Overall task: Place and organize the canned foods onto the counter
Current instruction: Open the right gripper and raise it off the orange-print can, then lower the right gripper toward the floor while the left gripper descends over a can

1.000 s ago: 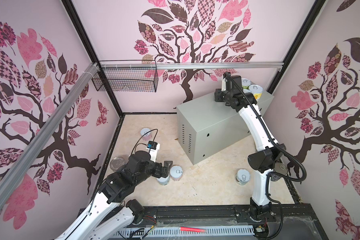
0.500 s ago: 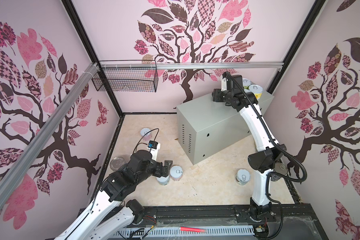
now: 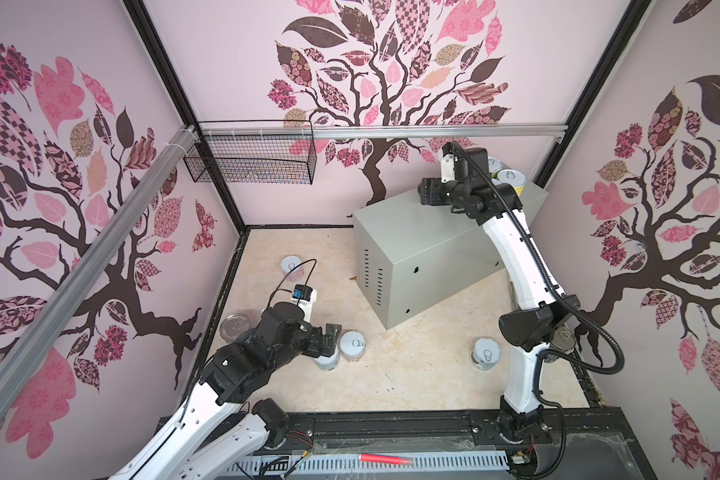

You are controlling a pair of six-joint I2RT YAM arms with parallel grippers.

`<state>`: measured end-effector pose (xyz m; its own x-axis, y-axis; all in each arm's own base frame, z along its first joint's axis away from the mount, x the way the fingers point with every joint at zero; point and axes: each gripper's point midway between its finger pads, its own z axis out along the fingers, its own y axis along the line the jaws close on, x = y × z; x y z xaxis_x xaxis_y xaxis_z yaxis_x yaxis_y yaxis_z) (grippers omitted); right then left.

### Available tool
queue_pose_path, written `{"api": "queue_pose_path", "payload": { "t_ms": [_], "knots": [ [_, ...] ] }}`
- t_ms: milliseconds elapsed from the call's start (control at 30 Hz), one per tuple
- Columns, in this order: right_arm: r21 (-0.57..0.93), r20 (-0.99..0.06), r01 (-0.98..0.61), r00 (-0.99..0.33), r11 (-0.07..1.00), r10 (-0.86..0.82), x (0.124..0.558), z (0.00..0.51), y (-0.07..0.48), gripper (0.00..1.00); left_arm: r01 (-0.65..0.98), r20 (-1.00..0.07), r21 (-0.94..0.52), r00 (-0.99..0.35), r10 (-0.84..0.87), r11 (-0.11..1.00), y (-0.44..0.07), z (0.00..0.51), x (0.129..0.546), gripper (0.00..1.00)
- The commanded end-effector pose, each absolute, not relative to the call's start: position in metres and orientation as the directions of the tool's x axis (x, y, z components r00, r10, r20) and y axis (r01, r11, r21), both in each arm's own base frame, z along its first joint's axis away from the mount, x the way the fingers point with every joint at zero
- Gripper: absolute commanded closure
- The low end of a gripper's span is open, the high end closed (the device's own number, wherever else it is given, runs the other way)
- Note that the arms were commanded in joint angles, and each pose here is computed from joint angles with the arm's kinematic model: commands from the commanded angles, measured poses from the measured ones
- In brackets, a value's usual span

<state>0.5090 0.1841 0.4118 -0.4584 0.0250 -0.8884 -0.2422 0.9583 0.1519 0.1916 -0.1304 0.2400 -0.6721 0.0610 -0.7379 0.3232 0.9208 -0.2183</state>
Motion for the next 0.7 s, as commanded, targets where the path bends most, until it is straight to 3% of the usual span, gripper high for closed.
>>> {"api": "queue_pose_path", "payload": {
  "t_ms": [0, 400, 667],
  "knots": [
    [0.167, -0.923, -0.290, -0.381, 0.942, 0.047, 0.471, 0.464, 0.182, 0.21, 0.295, -0.754, -0.245, -0.657, 0.010, 0.924, -0.123, 0.260, 0.189, 0.02],
    [0.195, -0.914, -0.332, -0.403, 0.923, 0.048, 0.404, 0.478, 0.183, 0.11, 0.174, -0.679, -0.239, -0.733, -0.036, 0.955, -0.109, 0.238, 0.183, 0.02],
    [0.251, -0.894, -0.355, -0.441, 0.900, 0.076, 0.352, 0.453, 0.169, 0.10, 0.098, -0.633, -0.256, -0.768, -0.090, 0.962, -0.106, 0.219, 0.183, 0.02]
  ]
}}
